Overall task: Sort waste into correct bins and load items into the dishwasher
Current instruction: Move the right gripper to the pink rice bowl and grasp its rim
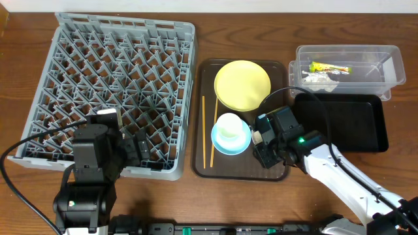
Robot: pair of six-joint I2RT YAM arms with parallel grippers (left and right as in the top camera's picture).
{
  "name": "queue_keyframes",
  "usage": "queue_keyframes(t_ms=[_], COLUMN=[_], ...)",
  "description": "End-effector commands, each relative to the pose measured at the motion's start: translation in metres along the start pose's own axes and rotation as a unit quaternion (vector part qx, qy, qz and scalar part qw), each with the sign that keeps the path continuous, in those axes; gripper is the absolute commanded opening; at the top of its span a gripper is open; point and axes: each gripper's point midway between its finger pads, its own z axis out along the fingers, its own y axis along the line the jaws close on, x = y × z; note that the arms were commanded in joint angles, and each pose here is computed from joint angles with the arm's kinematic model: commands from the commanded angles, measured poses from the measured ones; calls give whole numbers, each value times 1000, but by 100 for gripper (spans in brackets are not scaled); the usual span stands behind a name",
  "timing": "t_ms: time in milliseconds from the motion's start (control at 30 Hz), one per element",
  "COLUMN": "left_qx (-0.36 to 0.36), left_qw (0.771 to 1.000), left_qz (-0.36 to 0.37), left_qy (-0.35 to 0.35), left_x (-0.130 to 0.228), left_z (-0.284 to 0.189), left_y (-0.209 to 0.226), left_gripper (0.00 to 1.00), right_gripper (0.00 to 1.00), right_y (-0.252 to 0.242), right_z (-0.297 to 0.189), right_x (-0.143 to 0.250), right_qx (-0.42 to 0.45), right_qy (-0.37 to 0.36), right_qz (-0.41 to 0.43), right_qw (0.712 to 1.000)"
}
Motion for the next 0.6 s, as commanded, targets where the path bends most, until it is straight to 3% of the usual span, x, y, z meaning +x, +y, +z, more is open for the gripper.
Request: queue_keyframes(t_ms=[0,333,400,567], left_qx=[6,6,6,6], left_qw=[1000,1000,1000,1000], left_qz=[-1,-1,-1,-1], left_qy=[-9,-9,-9,-9], left_x=[-6,-6,-6,-6], left_z=[-5,-5,-5,-5], left_y=[-3,-3,-3,-3], left_gripper=[96,96,96,96], right_gripper=[40,34,30,8], right_y=[2,-7,-8,-8], right_z=[5,14,17,18], right_x=[7,15,16,15], right_qx=[-2,20,19,19], right_qy=[12,32,38,35], right_qz=[-6,-5,-4,-4], right_qw=[1000,999,999,999])
